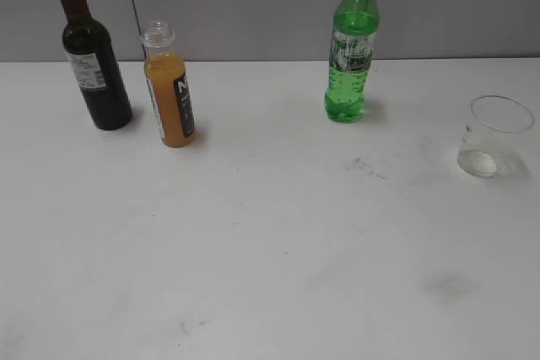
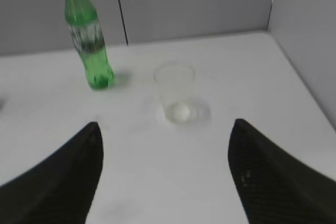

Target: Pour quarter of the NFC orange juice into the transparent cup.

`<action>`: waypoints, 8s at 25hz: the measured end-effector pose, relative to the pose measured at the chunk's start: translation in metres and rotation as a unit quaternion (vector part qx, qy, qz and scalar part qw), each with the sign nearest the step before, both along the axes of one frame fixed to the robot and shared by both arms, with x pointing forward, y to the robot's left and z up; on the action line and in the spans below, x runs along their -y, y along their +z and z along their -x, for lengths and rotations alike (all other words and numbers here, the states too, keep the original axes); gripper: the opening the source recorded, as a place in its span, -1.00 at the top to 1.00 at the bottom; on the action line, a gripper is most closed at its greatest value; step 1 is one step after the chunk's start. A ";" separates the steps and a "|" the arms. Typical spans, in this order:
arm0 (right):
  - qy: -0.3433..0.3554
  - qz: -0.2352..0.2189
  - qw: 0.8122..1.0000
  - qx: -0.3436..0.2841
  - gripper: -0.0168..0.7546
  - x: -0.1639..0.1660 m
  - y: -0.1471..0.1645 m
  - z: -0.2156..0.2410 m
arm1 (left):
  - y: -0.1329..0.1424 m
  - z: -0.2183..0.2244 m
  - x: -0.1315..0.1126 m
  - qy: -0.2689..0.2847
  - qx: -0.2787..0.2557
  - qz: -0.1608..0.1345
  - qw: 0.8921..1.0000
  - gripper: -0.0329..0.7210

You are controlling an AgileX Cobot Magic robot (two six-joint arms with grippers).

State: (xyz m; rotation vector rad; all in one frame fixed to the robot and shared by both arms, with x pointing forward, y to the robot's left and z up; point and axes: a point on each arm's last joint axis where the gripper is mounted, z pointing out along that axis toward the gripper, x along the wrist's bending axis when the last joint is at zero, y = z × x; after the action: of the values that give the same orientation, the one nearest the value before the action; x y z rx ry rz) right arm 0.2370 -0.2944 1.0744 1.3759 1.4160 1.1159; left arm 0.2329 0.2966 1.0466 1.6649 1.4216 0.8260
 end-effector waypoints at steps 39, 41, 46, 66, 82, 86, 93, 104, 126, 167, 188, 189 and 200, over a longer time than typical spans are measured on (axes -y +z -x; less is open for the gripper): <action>-0.037 0.001 0.998 0.058 -0.73 0.008 -0.052 -0.209 | 0.000 0.000 0.000 0.000 0.000 0.000 1.000 -0.26; -0.035 -0.001 0.998 0.056 -0.71 0.008 -0.062 -0.218 | 0.000 0.000 0.000 0.000 0.000 0.000 1.000 -0.26; 0.029 0.033 0.998 0.044 -0.68 -0.002 -0.084 -0.235 | 0.000 0.000 0.000 0.000 0.000 0.000 1.000 -0.26; 0.051 -0.015 0.998 -0.044 -0.66 -0.008 -0.162 -0.232 | 0.000 0.000 0.000 0.000 0.000 0.000 1.000 -0.26; 0.000 0.004 0.998 -0.064 -0.65 0.002 -0.211 -0.243 | 0.000 0.000 0.000 0.000 0.000 0.000 1.000 -0.26; -0.001 0.003 0.998 -0.063 -0.64 0.002 -0.217 -0.253 | 0.000 0.000 0.000 0.000 0.000 0.000 1.000 -0.26; -0.001 0.004 0.997 -0.072 -0.63 0.002 -0.233 -0.270 | 0.000 0.000 0.000 0.000 0.000 0.000 1.000 -0.26; -0.001 0.004 0.999 -0.053 -0.63 0.002 -0.241 -0.295 | 0.000 0.000 0.000 0.000 0.000 0.000 1.000 -0.26; -0.004 -0.006 0.999 -0.037 -0.58 0.003 -0.258 -0.325 | 0.000 0.000 0.000 0.000 0.000 0.000 1.000 -0.26; 0.391 0.055 0.918 0.021 -0.44 -0.058 -0.221 -0.302 | 0.000 0.000 0.000 0.000 0.000 0.000 1.000 -0.26; 0.637 0.003 0.769 0.045 -0.44 -0.202 -0.207 -0.324 | 0.000 0.000 0.000 0.000 0.000 0.000 1.000 -0.26; 0.642 0.000 0.766 0.040 -0.44 -0.205 -0.213 -0.326 | 0.000 0.000 0.000 0.000 0.000 0.000 1.000 -0.26; 0.706 0.057 0.706 0.006 -0.44 -0.212 -0.238 -0.334 | 0.000 0.000 0.000 0.000 0.000 0.000 1.000 -0.26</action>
State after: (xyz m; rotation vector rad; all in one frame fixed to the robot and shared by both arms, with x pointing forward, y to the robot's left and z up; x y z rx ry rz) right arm 0.5707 -0.0824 0.8367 -0.1180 2.5154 1.8146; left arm 0.2329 0.2966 1.0466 1.6649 1.4216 0.8260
